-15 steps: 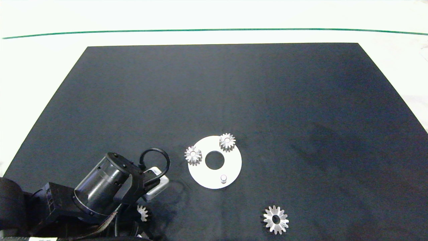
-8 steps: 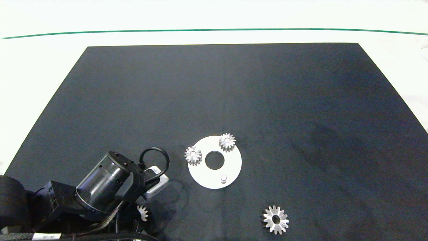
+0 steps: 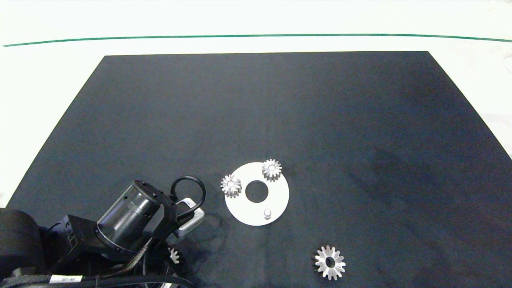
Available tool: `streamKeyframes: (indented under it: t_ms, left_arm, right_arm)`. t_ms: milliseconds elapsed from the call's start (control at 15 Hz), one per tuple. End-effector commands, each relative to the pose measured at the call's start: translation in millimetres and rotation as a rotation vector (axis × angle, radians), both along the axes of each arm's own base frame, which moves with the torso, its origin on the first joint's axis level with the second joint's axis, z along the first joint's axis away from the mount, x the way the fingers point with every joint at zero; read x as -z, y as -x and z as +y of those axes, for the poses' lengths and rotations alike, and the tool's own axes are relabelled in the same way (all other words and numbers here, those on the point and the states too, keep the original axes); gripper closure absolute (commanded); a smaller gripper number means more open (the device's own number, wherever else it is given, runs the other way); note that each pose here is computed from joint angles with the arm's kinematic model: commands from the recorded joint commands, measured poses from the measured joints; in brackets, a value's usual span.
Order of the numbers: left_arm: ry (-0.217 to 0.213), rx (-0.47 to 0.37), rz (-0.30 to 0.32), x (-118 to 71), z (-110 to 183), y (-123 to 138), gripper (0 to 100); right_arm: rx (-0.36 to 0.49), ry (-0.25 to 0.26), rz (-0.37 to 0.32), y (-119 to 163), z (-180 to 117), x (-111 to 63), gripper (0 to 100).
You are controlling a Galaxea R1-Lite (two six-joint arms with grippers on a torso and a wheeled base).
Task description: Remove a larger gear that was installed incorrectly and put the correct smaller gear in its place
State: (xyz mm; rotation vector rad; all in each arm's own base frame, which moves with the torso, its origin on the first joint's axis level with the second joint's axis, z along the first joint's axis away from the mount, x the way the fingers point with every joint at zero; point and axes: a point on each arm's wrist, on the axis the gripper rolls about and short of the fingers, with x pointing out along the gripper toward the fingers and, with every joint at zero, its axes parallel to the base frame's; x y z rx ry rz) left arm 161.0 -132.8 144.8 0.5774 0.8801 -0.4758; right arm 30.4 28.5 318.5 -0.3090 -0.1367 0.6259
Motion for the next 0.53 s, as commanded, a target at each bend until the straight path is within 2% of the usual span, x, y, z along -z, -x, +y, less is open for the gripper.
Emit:
streamKeyframes:
  t_ms: [67,533]
  left_arm:
    - [-0.009,0.005,0.003,1.0,0.3,-0.2,52]
    - [-0.016,0.02,-0.009,-1.4,2.0,1.6,65]
  right_arm:
    - [0.001,0.007,0.0,-0.8,1.0,0.2,0]
    - [0.001,0.007,0.0,-0.8,1.0,0.2,0]
